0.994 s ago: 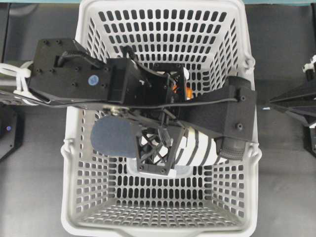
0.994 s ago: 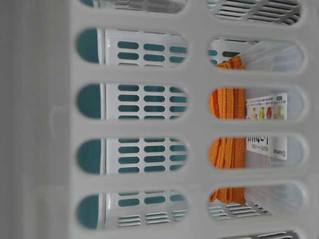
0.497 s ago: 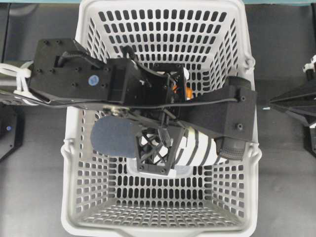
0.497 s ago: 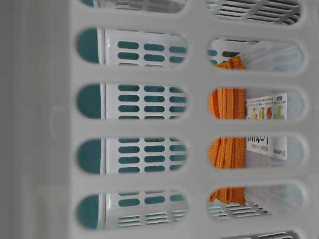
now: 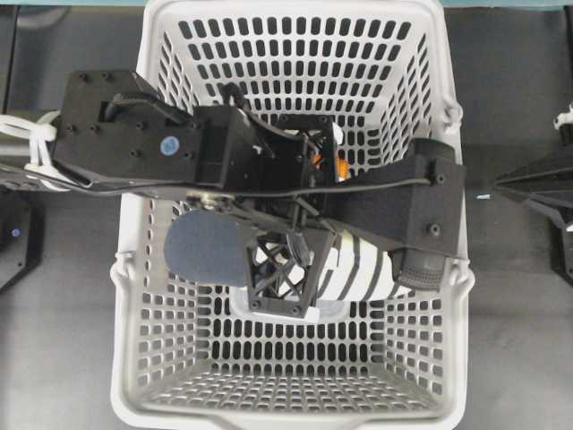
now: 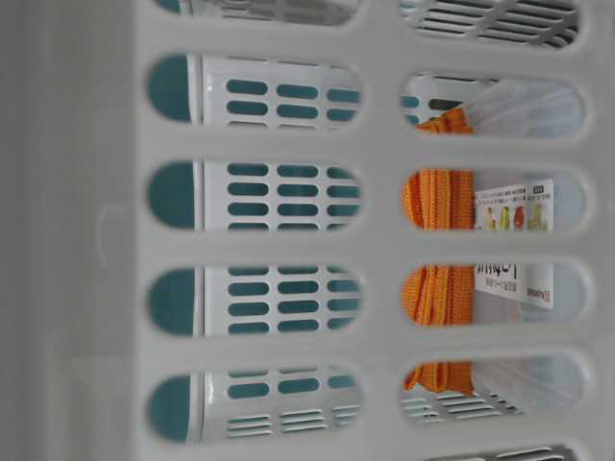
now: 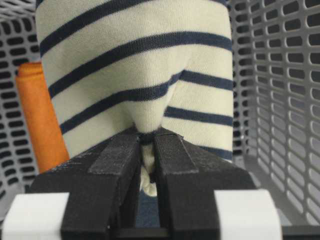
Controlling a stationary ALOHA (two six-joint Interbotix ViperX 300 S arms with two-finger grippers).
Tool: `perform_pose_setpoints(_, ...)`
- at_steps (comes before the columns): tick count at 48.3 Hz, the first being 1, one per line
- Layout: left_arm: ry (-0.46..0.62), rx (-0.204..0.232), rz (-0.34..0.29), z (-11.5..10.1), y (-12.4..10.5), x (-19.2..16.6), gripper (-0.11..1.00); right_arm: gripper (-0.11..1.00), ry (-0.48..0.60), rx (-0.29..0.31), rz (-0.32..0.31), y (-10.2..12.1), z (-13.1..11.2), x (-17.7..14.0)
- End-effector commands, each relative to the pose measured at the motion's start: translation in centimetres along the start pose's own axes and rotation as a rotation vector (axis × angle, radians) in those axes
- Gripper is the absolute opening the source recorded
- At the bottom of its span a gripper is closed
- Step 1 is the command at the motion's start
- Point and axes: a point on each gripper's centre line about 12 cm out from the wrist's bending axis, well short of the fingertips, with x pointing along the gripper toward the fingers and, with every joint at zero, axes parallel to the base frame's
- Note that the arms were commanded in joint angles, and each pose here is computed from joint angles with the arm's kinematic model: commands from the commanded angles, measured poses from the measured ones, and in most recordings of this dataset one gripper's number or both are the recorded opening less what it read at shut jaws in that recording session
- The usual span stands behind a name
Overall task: Pick up the slipper from the shopping basket with the left arm.
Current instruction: 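Hold the slipper raised above the basket with the left gripper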
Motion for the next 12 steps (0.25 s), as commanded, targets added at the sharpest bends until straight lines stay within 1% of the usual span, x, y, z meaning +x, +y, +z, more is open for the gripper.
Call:
perform_pose_setpoints(1,-0.029,0.0,0.003,0.22,0.03,-1.35,0.06,-0.01,-0.006,0.005,0.0,0.0,0.22,0.11)
perform_pose_setpoints(12,-0.021,-0.004,0.005,0.12,0.24,-1.29,0.06,-0.01,-0.006,0.005,0.0,0.0,0.19,0.07)
